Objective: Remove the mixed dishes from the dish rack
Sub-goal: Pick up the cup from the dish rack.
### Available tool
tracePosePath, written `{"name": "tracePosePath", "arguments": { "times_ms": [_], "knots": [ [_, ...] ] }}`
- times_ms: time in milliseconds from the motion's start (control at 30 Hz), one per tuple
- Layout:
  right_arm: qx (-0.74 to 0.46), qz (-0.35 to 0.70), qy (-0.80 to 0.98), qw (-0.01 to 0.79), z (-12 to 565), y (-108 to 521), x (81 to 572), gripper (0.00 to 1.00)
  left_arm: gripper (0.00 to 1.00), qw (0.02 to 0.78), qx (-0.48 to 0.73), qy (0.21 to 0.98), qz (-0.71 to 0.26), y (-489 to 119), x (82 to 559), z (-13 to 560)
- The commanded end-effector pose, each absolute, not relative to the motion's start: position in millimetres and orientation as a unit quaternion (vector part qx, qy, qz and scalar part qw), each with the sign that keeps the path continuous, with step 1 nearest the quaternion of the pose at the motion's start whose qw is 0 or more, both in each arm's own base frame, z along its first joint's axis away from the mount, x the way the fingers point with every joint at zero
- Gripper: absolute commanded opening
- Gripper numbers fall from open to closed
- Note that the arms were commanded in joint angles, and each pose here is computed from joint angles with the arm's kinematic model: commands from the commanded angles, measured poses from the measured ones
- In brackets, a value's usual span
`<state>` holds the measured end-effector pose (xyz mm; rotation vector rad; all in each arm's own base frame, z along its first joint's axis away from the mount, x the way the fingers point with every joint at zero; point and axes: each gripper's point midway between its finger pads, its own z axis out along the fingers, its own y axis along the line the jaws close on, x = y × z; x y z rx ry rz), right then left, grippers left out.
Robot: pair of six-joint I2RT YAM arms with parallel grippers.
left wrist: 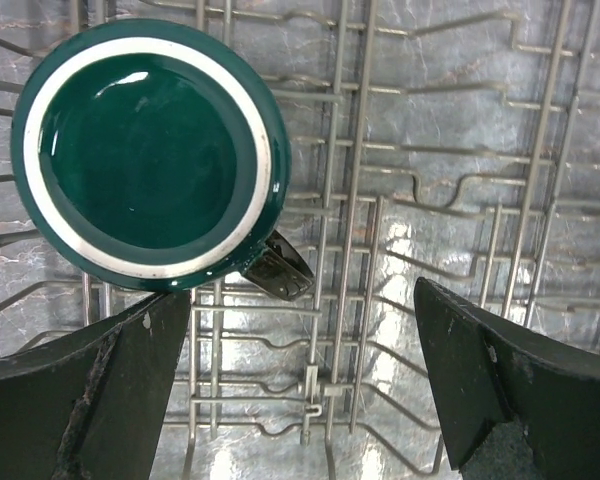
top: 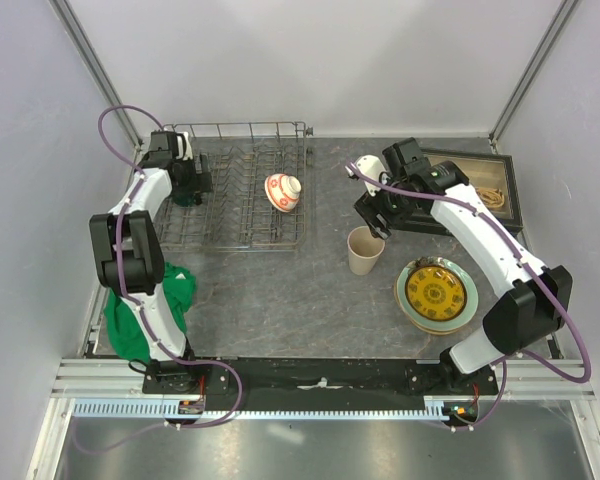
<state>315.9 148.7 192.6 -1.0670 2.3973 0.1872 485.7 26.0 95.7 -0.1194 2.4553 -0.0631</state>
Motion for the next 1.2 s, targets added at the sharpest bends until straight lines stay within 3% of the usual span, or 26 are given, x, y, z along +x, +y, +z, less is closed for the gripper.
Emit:
{"name": "tracePosePath", "arguments": {
  "times_ms": [0,600,1000,1167],
  "knots": [
    [-0.399,0.073,0.869,0.283,204,152,317,0.77,0.99,0.359,-0.081,0.929,-0.023,27,503,98],
    [-0.399,0.079,0.874,0.265,183,155,315,0.77,0.99,0.352,-0.201,0.913,0.035,51,502,86],
    [-0.4,0.081,0.877,0.256,173,155,314,0.77,0.99,0.346,-0.212,0.911,0.073,53,498,78],
    [-0.4,0.079,0.878,0.252,169,152,313,0.77,0.93,0.342,-0.214,0.911,0.085,57,494,75]
  ]
}}
